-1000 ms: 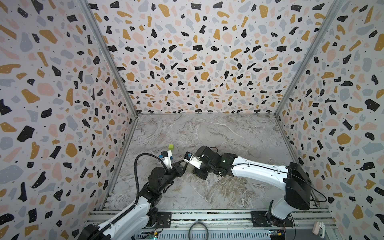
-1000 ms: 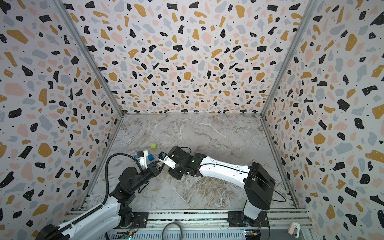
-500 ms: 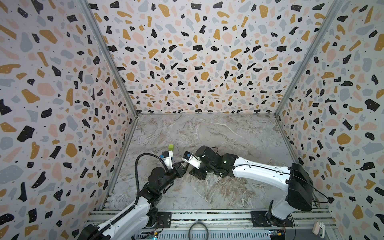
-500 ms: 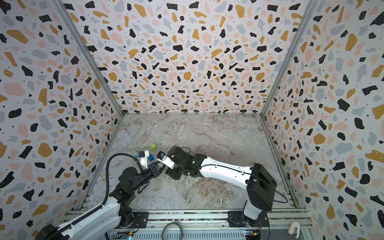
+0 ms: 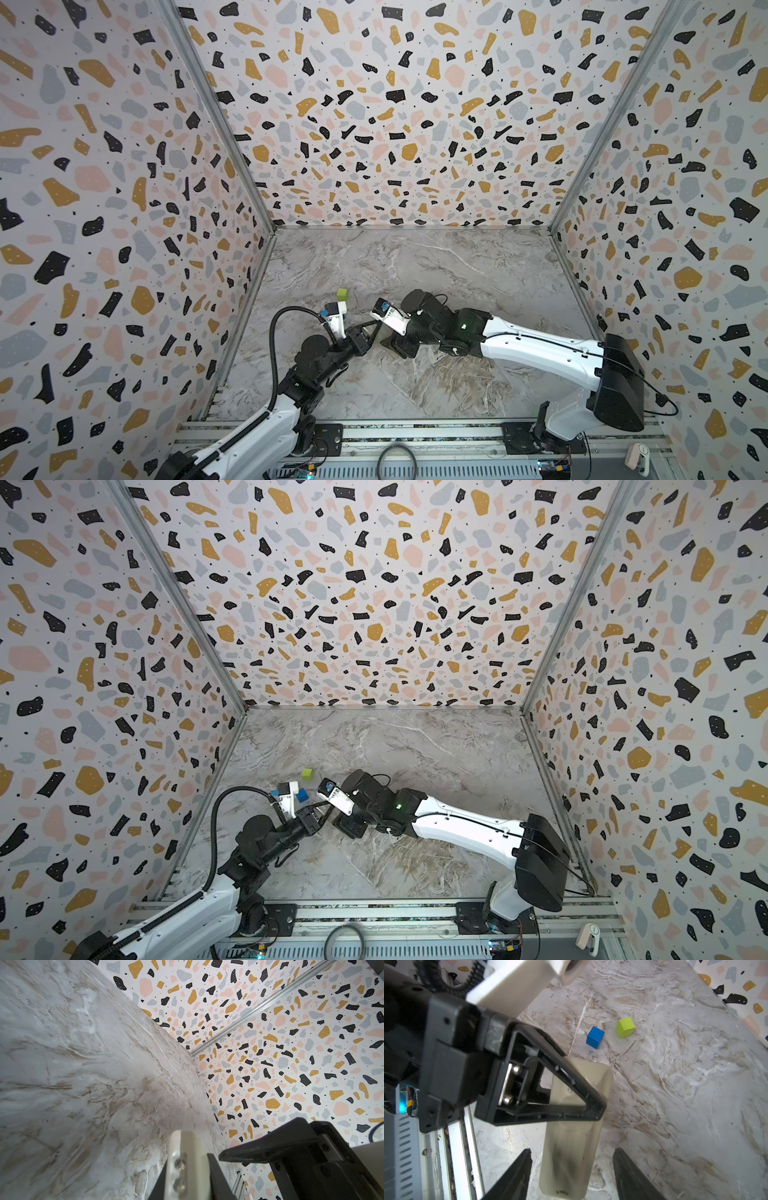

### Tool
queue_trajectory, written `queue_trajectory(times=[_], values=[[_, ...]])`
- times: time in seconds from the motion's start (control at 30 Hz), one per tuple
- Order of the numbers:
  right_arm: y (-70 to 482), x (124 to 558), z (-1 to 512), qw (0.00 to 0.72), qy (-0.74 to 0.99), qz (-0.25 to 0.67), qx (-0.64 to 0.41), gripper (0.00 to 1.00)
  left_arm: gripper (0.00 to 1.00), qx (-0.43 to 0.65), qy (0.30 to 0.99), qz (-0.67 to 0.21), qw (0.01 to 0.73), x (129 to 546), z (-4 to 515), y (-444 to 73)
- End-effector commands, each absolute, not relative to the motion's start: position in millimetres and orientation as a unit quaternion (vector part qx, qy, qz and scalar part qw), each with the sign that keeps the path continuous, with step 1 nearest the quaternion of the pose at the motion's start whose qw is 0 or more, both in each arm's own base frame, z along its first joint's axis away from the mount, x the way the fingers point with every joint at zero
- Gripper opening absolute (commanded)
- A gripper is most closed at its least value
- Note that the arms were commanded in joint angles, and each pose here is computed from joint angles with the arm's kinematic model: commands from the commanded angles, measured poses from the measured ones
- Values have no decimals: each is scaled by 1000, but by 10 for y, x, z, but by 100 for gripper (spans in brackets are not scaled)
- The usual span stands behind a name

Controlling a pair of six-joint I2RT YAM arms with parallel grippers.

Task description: Load the batteries into the remote control

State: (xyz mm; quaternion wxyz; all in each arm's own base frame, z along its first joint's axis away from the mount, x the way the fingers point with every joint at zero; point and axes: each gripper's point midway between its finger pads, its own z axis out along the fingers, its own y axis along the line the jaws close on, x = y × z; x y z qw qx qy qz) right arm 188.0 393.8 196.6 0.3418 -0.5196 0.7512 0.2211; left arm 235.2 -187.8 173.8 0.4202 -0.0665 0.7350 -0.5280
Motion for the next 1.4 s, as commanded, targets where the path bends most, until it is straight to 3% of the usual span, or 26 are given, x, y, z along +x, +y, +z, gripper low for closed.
queue_trajectory(times=[0.0,0.9,1.37], values=[[3767,1883,2067,349,758,230,-500,65,0,-47,705,-551,443,2338,2020,-1913],[3660,2054,1593,314,783,218,-491,61,0,-41,697,-561,444,2312,2101,-1928],[3659,2150,1347,306,788,189,-501,60,0,-34,660,-604,446,2246,2412,-1958]])
